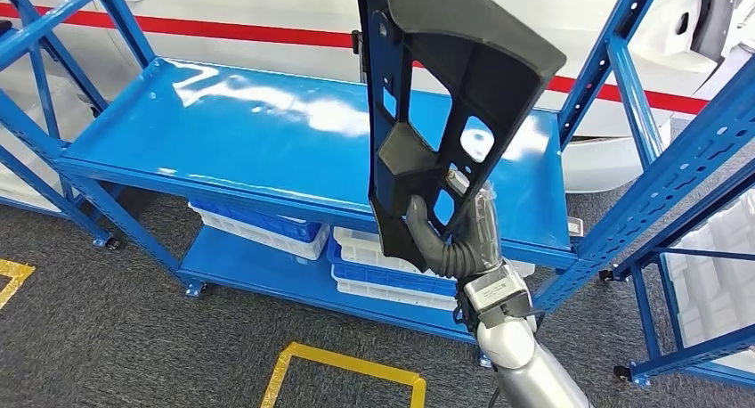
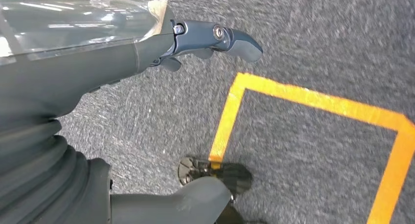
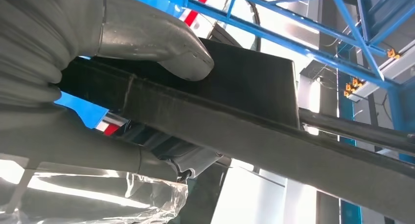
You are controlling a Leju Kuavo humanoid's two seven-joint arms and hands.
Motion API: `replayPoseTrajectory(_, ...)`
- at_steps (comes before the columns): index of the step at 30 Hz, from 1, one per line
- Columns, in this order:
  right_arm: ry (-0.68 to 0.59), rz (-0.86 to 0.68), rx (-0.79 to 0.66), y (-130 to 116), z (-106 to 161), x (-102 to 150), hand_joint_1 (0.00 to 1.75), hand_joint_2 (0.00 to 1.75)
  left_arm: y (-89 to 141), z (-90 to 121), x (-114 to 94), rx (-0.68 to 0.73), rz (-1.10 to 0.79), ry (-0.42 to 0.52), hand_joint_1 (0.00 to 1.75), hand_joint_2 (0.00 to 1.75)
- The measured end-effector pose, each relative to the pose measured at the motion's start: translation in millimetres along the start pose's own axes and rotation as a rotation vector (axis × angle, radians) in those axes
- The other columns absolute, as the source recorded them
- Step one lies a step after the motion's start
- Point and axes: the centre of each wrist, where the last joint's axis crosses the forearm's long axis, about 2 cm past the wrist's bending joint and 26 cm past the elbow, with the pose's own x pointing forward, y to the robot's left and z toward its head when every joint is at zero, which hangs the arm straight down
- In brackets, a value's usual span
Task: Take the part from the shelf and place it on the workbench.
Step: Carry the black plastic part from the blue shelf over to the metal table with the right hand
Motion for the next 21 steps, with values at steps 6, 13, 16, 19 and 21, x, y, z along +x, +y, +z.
replayPoseTrajectory(6,0.002,0.014,0.007,-0.1,6.9,-0.8,1.75,1.75,0.0,0.1,-0.1,-0.001,-0.002,0.002,0.00,1.75)
replayPoseTrajectory(13,0.002,0.020,0.012,0.6,12.6,-1.1,1.75,1.75,-1.2,0.5,-0.2,-0.009,-0.006,0.000,0.00,1.75)
replayPoseTrajectory(16,0.003,0.022,0.014,1.1,15.8,-1.2,1.75,1.75,-1.0,1.0,-1.1,-0.009,-0.007,0.002,0.00,1.75)
replayPoseTrajectory(19,0.000,0.024,0.014,1.4,16.5,-1.0,1.75,1.75,-1.3,1.4,-1.6,-0.010,-0.007,0.003,0.00,1.75)
replayPoseTrajectory(21,0.000,0.027,0.015,1.9,18.3,-0.9,1.75,1.75,-1.7,1.5,-1.6,-0.011,-0.007,0.003,0.00,1.75)
